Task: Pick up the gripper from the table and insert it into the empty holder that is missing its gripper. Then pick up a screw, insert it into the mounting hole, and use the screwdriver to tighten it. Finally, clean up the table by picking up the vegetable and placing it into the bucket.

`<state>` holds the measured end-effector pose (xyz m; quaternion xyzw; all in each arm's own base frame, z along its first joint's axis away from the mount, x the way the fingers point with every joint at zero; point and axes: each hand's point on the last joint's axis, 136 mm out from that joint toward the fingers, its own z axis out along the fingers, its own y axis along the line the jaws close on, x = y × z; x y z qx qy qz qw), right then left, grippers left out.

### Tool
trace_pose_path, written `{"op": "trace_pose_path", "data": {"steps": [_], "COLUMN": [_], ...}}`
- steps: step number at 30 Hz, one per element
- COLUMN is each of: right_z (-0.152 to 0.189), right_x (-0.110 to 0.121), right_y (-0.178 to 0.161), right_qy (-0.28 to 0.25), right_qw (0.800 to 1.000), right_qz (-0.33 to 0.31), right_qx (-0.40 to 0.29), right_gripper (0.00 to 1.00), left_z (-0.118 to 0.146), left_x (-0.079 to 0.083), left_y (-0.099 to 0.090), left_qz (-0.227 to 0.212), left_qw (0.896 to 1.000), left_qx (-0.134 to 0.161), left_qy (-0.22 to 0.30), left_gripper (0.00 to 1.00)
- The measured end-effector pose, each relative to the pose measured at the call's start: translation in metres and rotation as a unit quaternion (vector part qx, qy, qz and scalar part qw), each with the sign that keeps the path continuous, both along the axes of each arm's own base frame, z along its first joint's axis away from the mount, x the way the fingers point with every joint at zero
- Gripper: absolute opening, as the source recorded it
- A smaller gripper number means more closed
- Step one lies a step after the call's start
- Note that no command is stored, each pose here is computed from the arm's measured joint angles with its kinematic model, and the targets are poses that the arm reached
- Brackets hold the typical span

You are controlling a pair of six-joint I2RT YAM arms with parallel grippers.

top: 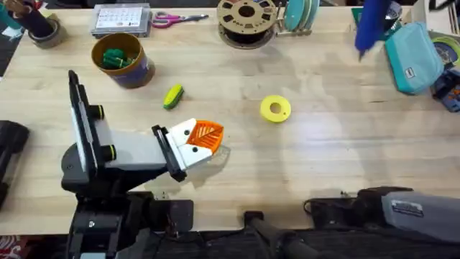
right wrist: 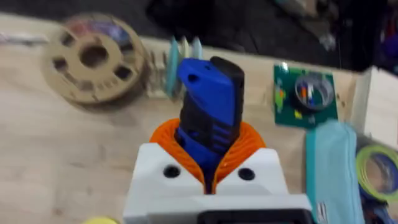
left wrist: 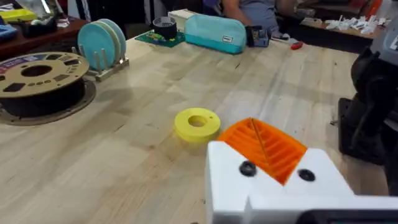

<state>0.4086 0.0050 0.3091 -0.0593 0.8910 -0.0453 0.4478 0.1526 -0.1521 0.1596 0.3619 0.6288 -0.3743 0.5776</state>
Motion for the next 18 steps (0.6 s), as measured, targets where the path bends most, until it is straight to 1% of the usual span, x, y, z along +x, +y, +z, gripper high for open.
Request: {"op": "trace_pose_path", "data": {"steps": [5, 9, 10, 11, 14, 18], "right_z": [0.055, 0.096, 0.129, 0.139, 0.161, 0.174], "right_x": [0.005, 0.0, -0.009, -0.013, -0.025, -0.04], "right_y": [0.039, 0.08, 0.113, 0.124, 0.153, 0.185], "right_qy": [-0.098, -0.171, -0.226, -0.243, -0.277, -0.293], "right_qw": [0.994, 0.98, 0.963, 0.955, 0.934, 0.912], "right_qz": [0.034, 0.081, 0.126, 0.144, 0.192, 0.251], "right_qx": [0.03, 0.055, 0.081, 0.089, 0.114, 0.137], "right_gripper": [0.026, 0.026, 0.026, 0.026, 0.026, 0.026], "left_z": [0.0, 0.0, 0.0, 0.0, 0.0, 0.0], "left_x": [0.0, 0.0, 0.0, 0.0, 0.0, 0.0], "left_y": [0.0, 0.0, 0.0, 0.0, 0.0, 0.0], "left_qz": [0.0, 0.0, 0.0, 0.0, 0.0, 0.0], "left_qw": [1.0, 1.0, 1.0, 1.0, 1.0, 1.0], "left_qx": [0.0, 0.0, 0.0, 0.0, 0.0, 0.0], "left_qy": [0.0, 0.0, 0.0, 0.0, 0.0, 0.0], "left_gripper": [0.013, 0.013, 0.013, 0.013, 0.013, 0.013]}}
